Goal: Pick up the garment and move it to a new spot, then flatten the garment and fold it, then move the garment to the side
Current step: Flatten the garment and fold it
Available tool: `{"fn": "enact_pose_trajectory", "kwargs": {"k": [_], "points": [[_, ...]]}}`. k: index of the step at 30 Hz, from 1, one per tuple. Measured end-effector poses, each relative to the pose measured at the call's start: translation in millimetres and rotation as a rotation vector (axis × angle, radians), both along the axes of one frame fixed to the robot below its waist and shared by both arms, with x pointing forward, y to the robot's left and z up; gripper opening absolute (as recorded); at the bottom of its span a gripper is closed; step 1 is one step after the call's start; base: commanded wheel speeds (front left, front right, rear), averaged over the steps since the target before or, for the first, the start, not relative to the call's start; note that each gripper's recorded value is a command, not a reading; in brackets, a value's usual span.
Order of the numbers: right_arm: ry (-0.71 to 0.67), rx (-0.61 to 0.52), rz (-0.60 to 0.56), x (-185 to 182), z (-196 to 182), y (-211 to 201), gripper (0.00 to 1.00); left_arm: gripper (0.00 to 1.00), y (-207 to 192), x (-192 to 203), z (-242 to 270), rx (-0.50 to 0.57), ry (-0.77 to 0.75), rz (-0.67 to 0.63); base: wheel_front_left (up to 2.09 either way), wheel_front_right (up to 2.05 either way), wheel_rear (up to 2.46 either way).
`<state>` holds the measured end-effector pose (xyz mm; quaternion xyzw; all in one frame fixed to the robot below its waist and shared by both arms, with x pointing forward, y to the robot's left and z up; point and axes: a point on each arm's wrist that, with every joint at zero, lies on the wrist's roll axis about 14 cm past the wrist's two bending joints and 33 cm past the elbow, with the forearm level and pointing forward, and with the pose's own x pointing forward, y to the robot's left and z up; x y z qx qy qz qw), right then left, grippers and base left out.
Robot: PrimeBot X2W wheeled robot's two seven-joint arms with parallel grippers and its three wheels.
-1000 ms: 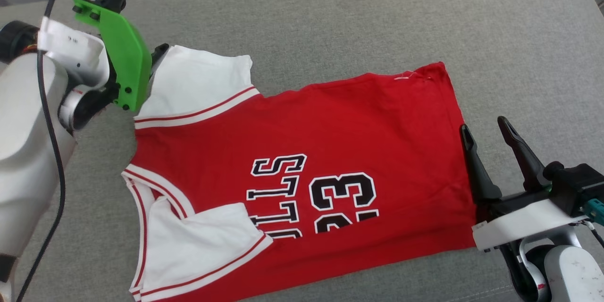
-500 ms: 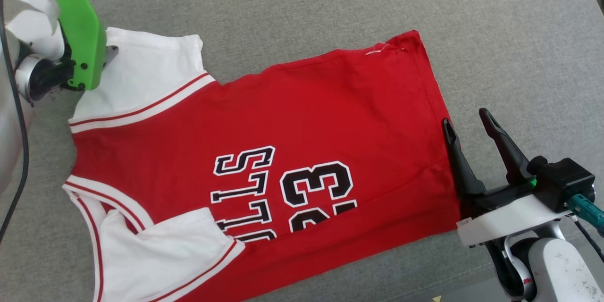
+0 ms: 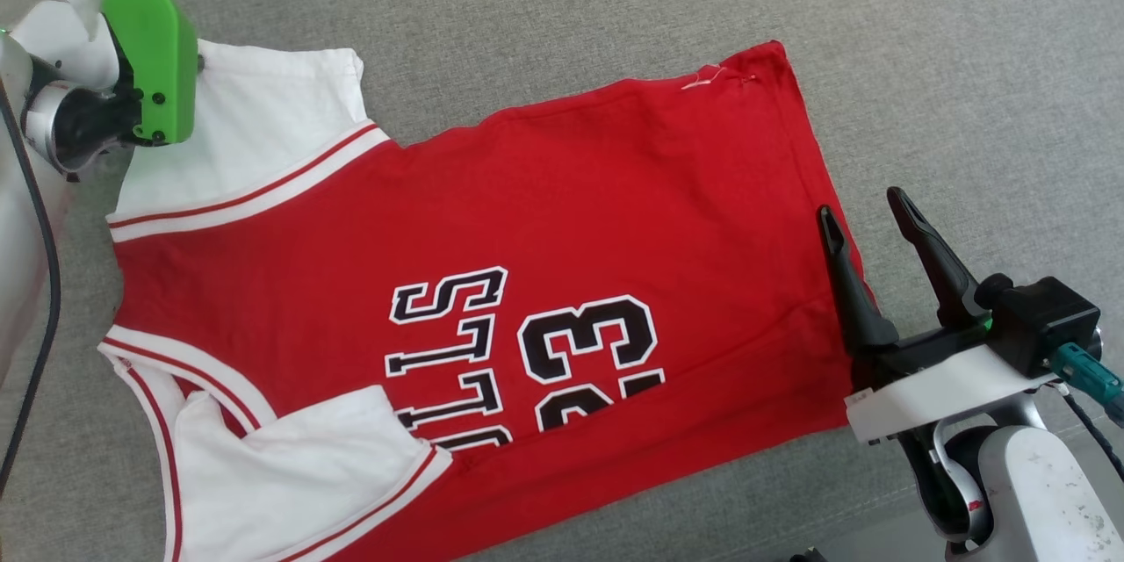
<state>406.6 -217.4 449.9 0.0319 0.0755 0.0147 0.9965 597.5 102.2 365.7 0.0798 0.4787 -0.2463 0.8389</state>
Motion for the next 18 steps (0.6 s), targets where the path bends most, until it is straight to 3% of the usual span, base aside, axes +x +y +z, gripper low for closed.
{"fn": "enact_pose_trajectory", "kwargs": {"k": [12,18], "points": [[0.027,-0.025,-0.001,-5.6,7.6,-8.7,1.0,0.0,-5.2,0.6,44.9,-0.104,-0.207,0.05,0.0,0.0,0.0],[0.131,-0.077,0.03,-10.0,1.7,-17.5,1.0,0.0,-10.2,-10.9,86.4,-0.205,-0.311,0.055,0.0,0.0,0.0]]}}
